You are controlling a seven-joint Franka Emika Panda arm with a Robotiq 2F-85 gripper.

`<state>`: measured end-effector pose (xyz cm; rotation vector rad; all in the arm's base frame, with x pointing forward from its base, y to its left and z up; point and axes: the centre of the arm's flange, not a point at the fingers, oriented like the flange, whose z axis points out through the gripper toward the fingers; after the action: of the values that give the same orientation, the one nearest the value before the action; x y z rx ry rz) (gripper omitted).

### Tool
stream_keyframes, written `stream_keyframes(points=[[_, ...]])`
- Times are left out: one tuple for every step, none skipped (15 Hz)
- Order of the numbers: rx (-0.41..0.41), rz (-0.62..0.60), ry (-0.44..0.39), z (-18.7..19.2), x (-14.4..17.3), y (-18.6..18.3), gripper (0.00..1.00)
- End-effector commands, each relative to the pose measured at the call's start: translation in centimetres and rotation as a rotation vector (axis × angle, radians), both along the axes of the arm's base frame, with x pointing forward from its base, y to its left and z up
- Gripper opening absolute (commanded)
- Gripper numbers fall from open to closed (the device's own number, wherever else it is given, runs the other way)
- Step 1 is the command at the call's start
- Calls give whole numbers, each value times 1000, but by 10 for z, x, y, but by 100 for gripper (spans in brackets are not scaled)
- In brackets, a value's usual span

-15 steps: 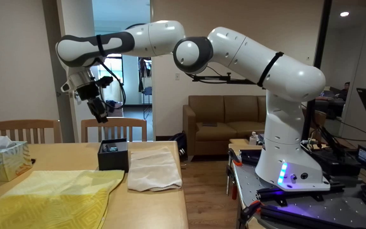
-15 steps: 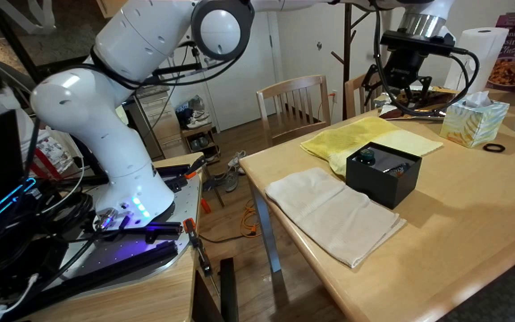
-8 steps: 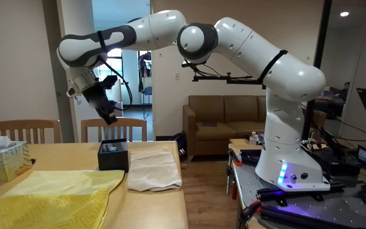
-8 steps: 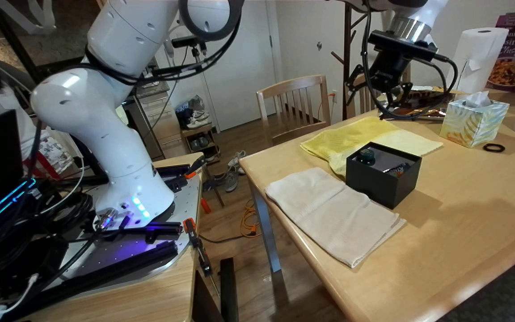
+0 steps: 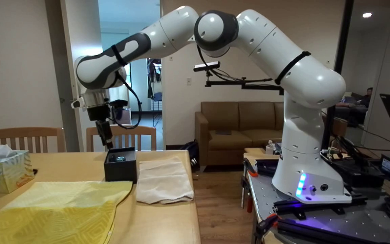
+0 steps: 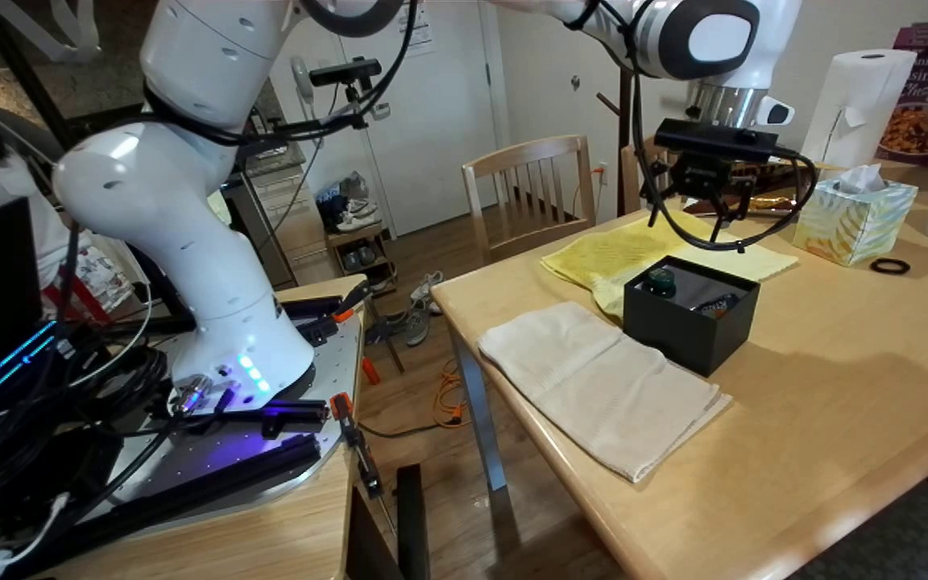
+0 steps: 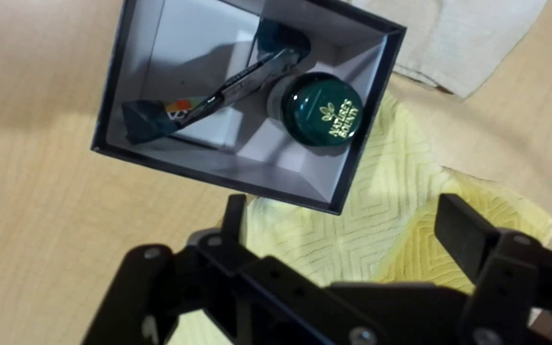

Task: Pick the bottle and put it in the box, then pick the box and put it on the cloth

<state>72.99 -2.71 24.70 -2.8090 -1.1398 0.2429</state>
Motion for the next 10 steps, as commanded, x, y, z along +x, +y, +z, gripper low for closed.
stream_keyframes(points=[[-3,-11,-25,-4,-3,-1,100],[-4,-13,-25,-8,-6,0,100],[-4,-12,-24,-8,-6,0,100],[-4,-11,-25,-8,-5,1,100],[-4,-11,-27,-8,-5,1,100],[-21,-11,-38,-5,-7,1,100],[-31,-25,-49,-3,-9,1,100],[-41,-34,-67,-2,-11,1,100],[-47,-43,-87,-2,-12,0,100],[-54,-64,-110,-3,-15,-4,100]])
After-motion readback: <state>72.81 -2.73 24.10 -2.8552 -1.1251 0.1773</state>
